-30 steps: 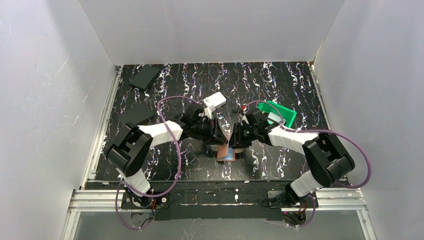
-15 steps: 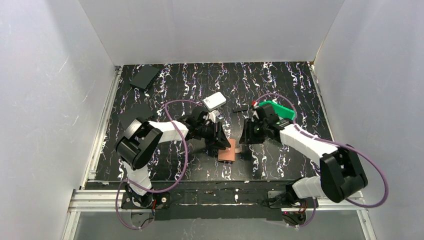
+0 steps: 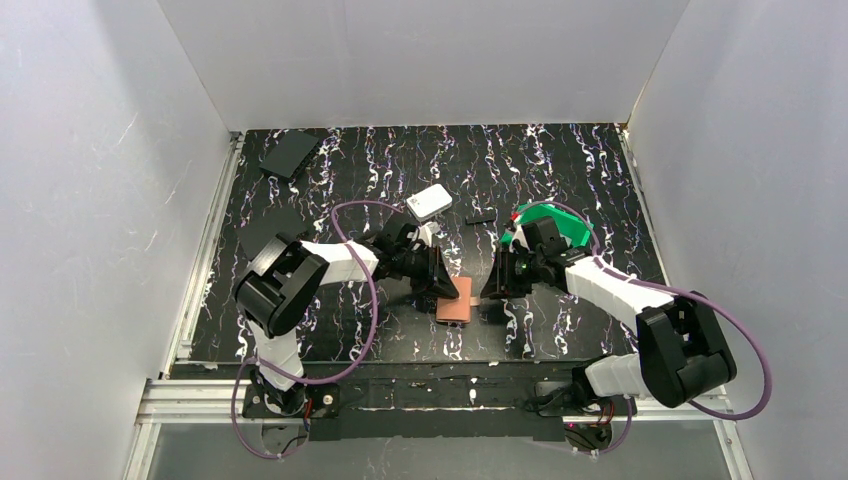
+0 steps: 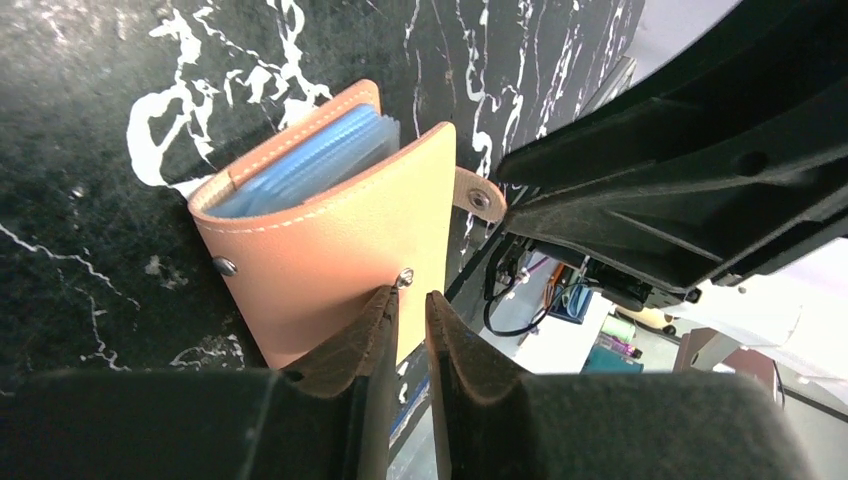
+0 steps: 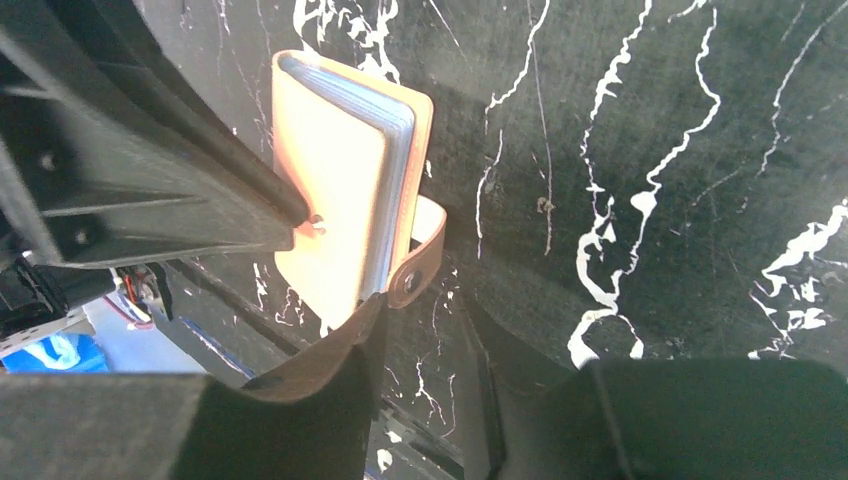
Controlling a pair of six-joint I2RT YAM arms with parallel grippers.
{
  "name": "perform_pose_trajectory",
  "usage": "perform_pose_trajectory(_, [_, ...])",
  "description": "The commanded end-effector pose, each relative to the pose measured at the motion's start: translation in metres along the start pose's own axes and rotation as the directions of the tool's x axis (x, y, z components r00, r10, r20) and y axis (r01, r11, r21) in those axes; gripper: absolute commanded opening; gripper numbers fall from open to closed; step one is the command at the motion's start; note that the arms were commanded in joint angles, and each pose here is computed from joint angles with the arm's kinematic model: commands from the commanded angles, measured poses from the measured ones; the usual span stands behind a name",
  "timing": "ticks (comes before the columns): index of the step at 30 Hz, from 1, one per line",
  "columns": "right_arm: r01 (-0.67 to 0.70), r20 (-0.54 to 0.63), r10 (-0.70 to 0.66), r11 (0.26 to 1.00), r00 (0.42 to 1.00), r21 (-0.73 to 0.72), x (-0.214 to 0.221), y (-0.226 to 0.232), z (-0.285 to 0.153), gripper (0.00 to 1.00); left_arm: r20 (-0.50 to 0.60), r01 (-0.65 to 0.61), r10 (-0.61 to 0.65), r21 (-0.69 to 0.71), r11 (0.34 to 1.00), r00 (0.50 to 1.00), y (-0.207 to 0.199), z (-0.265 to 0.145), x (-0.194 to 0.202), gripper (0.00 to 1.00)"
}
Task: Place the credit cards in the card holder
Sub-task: Close the card holder at the center of the board.
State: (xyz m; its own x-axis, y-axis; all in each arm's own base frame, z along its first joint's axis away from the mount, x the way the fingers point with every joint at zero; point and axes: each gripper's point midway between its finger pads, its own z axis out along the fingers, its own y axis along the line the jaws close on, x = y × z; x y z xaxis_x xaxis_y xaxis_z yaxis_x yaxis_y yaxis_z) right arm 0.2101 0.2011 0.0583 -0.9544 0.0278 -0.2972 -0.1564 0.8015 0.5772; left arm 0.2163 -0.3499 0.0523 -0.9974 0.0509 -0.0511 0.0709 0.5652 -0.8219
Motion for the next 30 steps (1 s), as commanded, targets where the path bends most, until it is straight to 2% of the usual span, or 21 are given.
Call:
perform_pose_trajectory(1, [0.043,0.051,-0.04,0.997,0.998,-0.06,-0.014,0.012,0.001,0.37,0.003,0.006,-0.006,-0.029,1.0,1.0,0.01,0.007,-0.003,0.14])
perform_pose_trajectory(4, [0.049,0.045,-0.046,0.996,0.998,-0.073,-0.013,0.014,0.003,0.37,0.012,0.002,-0.002,-0.038,0.999,1.0,0.013,0.009,-0.005,0.13])
perform_pose_trajectory(8, [0.061,0.028,-0.059,0.996,0.998,-0.069,-0.011,0.011,0.005,0.46,0.017,0.005,-0.004,-0.049,0.999,1.0,0.016,0.011,-0.007,0.13])
perform_pose_trajectory(17, [0.075,0.02,-0.074,0.993,0.997,-0.096,-0.011,0.016,0.005,0.41,0.018,0.013,-0.012,-0.058,0.998,1.0,0.021,0.013,-0.01,0.12])
perform_pose_trajectory(20, [0.081,0.026,-0.079,0.991,0.997,-0.107,-0.012,0.019,0.003,0.47,0.014,0.015,-0.014,-0.059,0.998,1.0,0.022,0.014,-0.009,0.12])
perform_pose_trajectory(24, [0.088,0.032,-0.085,0.99,0.996,-0.108,-0.014,0.021,0.001,0.49,0.01,0.021,-0.02,-0.063,0.998,1.0,0.025,0.015,-0.008,0.11])
perform_pose_trajectory(30, [0.093,0.032,-0.09,0.989,0.995,-0.113,-0.015,0.022,0.001,0.44,0.01,0.018,-0.017,-0.061,0.998,1.0,0.025,0.014,-0.009,0.11])
